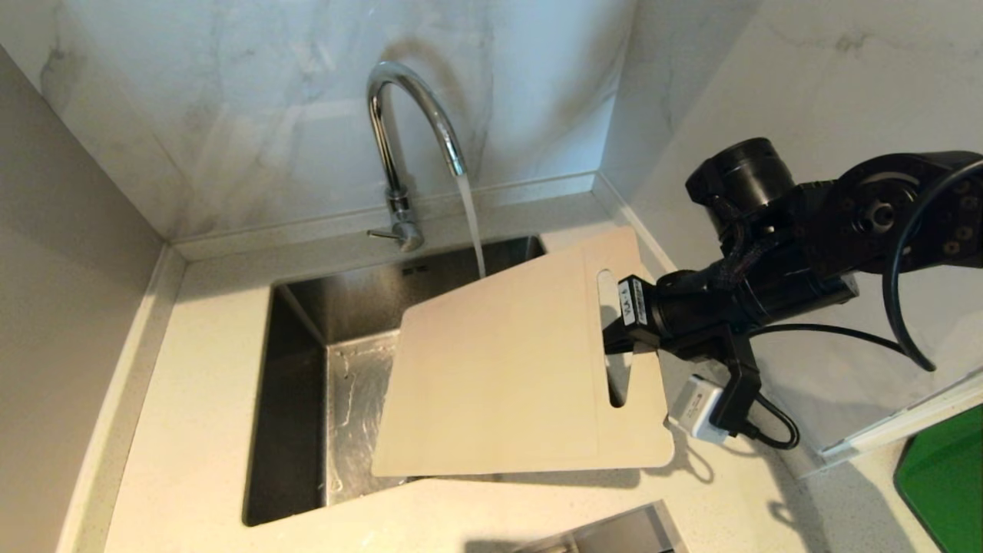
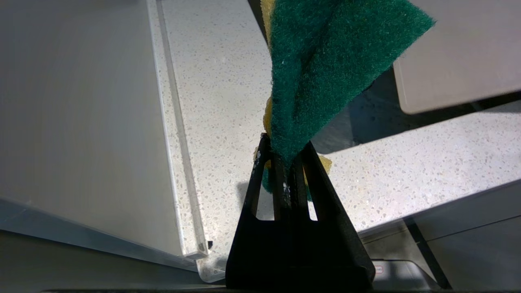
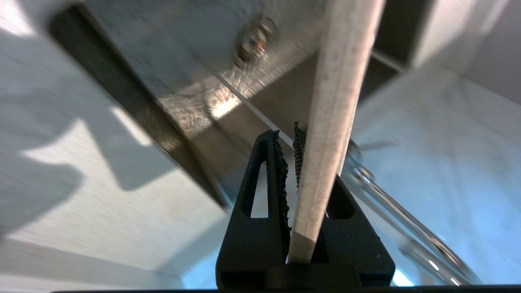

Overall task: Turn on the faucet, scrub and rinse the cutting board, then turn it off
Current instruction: Scrub the cutting board underwater

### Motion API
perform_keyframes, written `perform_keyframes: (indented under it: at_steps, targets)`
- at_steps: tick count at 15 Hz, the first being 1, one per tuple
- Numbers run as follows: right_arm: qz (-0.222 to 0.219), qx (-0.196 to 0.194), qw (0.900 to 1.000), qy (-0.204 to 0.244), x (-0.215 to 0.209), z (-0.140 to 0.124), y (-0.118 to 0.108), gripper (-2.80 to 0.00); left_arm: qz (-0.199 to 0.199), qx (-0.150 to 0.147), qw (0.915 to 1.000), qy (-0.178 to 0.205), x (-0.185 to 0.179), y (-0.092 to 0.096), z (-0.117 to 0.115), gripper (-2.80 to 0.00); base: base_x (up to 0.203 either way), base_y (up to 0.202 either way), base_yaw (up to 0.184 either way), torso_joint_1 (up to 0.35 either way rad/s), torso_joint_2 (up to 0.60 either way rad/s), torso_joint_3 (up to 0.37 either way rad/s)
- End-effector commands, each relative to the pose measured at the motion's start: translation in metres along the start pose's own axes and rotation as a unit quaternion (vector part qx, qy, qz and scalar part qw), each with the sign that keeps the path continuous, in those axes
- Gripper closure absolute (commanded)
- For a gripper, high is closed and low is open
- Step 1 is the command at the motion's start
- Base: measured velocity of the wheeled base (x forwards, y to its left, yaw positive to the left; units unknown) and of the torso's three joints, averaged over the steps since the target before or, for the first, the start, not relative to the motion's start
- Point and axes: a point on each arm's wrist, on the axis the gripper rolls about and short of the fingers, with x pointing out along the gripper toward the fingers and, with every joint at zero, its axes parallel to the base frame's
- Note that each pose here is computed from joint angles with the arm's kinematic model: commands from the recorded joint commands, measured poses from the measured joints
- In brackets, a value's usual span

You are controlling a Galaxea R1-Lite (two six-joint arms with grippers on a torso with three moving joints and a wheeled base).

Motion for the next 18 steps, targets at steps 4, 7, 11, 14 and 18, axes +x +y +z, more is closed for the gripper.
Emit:
perform_keyframes:
  at_steps: [4, 7, 11, 14, 18]
  targets:
    - [-0.039, -0.022, 0.999, 0.012, 0.007, -0.022, -0.009, 0.0, 0.0, 0.0, 1.0, 0.001, 0.0, 0.0, 0.0, 0.0, 0.0, 0.0, 0.0, 0.0, 0.0, 0.0]
    - [-0.049, -0.026, 0.998, -0.006, 0.015, -0.017, -0.013, 0.0, 0.0, 0.0, 1.0, 0.001, 0.0, 0.0, 0.0, 0.0, 0.0, 0.0, 0.0, 0.0, 0.0, 0.0]
    - [-0.052, -0.016, 0.998, -0.029, 0.024, -0.014, -0.008, 0.0, 0.0, 0.0, 1.0, 0.001, 0.0, 0.0, 0.0, 0.0, 0.0, 0.0, 0.0, 0.0, 0.0, 0.0]
    - [-0.047, -0.009, 0.998, -0.04, 0.027, -0.012, -0.006, 0.0, 0.0, 0.0, 1.0, 0.001, 0.0, 0.0, 0.0, 0.0, 0.0, 0.0, 0.0, 0.0, 0.0, 0.0]
    - [-0.043, -0.005, 0.998, -0.036, 0.027, -0.014, -0.001, 0.0, 0.0, 0.0, 1.0, 0.001, 0.0, 0.0, 0.0, 0.0, 0.0, 0.0, 0.0, 0.0, 0.0, 0.0]
